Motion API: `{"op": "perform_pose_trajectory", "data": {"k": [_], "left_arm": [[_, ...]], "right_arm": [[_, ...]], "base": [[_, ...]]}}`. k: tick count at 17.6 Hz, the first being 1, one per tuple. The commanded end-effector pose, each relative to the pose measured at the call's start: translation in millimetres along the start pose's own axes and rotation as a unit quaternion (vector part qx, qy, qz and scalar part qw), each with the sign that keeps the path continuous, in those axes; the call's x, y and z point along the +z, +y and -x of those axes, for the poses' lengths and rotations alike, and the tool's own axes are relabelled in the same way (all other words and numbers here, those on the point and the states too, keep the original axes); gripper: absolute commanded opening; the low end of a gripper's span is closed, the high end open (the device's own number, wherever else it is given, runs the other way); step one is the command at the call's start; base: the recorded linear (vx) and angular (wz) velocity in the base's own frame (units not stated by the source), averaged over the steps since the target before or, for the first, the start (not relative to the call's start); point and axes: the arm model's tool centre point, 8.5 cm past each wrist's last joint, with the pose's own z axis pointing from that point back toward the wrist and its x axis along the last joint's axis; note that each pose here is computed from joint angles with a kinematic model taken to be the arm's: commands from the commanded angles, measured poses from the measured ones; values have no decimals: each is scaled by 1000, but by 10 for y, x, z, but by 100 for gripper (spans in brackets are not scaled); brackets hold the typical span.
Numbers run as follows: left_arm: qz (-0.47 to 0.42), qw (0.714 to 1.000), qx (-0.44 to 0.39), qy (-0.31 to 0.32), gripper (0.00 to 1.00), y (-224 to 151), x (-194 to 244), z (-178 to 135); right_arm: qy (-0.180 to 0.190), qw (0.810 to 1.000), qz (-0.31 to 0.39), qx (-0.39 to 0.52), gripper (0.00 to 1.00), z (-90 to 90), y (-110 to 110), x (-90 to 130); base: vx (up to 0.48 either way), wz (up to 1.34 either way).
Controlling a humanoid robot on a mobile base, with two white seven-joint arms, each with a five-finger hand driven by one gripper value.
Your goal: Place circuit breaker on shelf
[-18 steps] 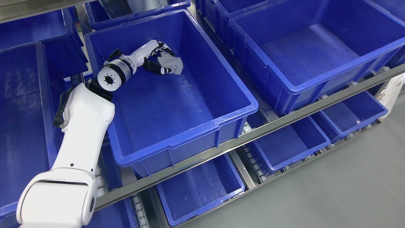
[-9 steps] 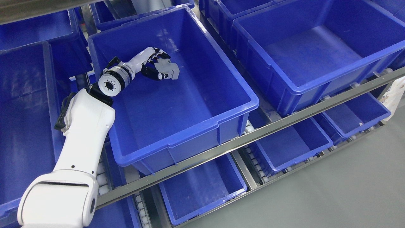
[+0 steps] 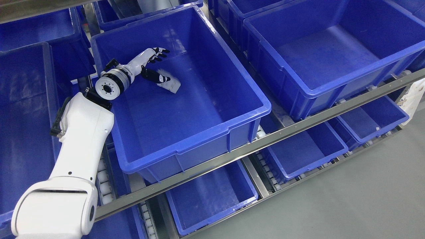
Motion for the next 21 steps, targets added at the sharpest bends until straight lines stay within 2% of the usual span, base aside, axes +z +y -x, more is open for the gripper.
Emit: {"op": "perform_pose_trajectory", "data": {"k": [1, 3, 5, 7, 9, 11, 13, 16, 19, 21], "left_arm": [[-21, 1000, 17, 7, 88, 198, 91, 152], [-36, 999, 29, -6, 92, 291, 96, 67], [-81, 995, 50, -32, 94, 547, 96, -165], [-113, 988, 84, -64, 97, 558, 15, -476], [-145, 974, 146, -91, 98, 580, -8, -633], [-177, 949, 227, -128, 99, 616, 1, -796], [-250, 903, 315, -152, 99, 864, 141, -743], [-311, 861, 353, -193, 99, 1152, 386, -824], [-337, 848, 355, -206, 99, 1223, 715, -813], [-334, 852, 348, -205, 100, 1019, 967, -795]], "right_arm": [[-7, 1000, 10, 1, 100, 68, -122, 3], [-7, 1000, 10, 1, 100, 68, -122, 3], [-7, 1000, 10, 1, 100, 68, -122, 3], [-7, 1000, 10, 0, 100, 68, -122, 3], [-7, 1000, 10, 0, 100, 68, -122, 3], [-7, 1000, 10, 0, 100, 68, -122, 3], [-7, 1000, 10, 1, 100, 68, -122, 3], [-7, 1000, 10, 1, 100, 68, -122, 3], [-7, 1000, 10, 1, 100, 68, -122, 3], [-7, 1000, 10, 1, 100, 68, -122, 3]], "base": [[11, -58], [11, -37], [6, -8], [0, 0], [4, 9], [15, -13], [25, -97], [-43, -68], [-122, -7], [-162, 0]]}}
